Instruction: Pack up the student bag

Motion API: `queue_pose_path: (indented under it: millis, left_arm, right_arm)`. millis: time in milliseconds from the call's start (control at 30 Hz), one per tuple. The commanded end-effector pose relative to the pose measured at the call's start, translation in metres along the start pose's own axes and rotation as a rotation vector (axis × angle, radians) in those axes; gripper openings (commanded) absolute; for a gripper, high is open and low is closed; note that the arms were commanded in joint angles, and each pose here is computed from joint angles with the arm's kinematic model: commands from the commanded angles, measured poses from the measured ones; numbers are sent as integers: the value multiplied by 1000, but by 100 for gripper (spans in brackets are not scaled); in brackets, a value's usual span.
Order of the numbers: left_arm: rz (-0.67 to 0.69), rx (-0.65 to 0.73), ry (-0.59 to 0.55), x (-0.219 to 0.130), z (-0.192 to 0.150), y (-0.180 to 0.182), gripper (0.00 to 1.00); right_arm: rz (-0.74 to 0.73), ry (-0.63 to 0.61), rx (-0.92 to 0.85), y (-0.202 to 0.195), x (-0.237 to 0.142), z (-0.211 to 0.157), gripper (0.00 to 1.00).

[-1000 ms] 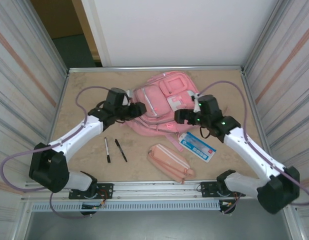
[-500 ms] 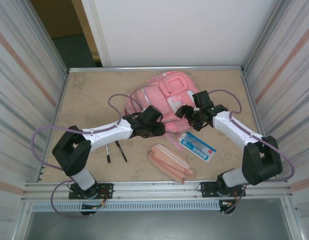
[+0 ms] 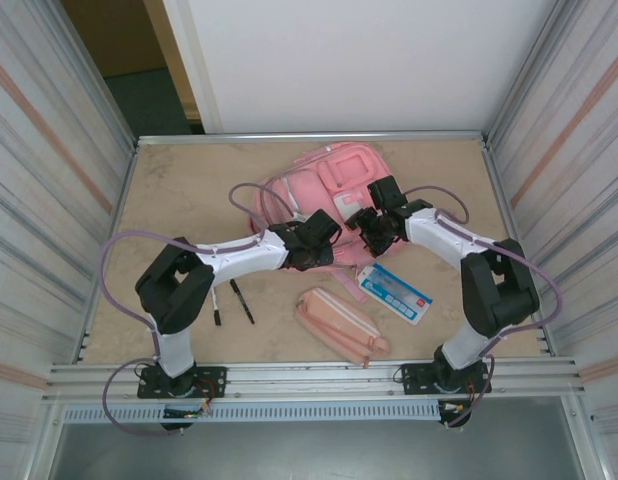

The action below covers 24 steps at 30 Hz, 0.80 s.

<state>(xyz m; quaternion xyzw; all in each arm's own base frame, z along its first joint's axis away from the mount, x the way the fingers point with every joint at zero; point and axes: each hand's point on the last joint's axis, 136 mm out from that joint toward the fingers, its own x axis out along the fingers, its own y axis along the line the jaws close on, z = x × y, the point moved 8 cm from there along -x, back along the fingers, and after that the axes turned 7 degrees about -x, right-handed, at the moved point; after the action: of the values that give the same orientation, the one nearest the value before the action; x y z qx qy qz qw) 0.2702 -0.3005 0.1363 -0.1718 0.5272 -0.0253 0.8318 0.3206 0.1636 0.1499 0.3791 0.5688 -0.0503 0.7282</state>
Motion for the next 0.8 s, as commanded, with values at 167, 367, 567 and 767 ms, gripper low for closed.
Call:
queue_pose_path:
  millis: [167,367,567,767]
  left_arm:
    - [150,-47,-99,10,-1,16,40]
    - [130,-23,-58,24,-6,16,23]
    - [79,-3,-39,17,-1,18,0]
    - [0,57,-112,-33,19,25,0]
  right_arm:
    - [-65,-63,0,15,27,8,53]
    - [-97,-91,-8,9,29,9,29]
    - [-63,-72,-10,8,28,11,13]
    - [-26,-62,-82,5,13,28,4]
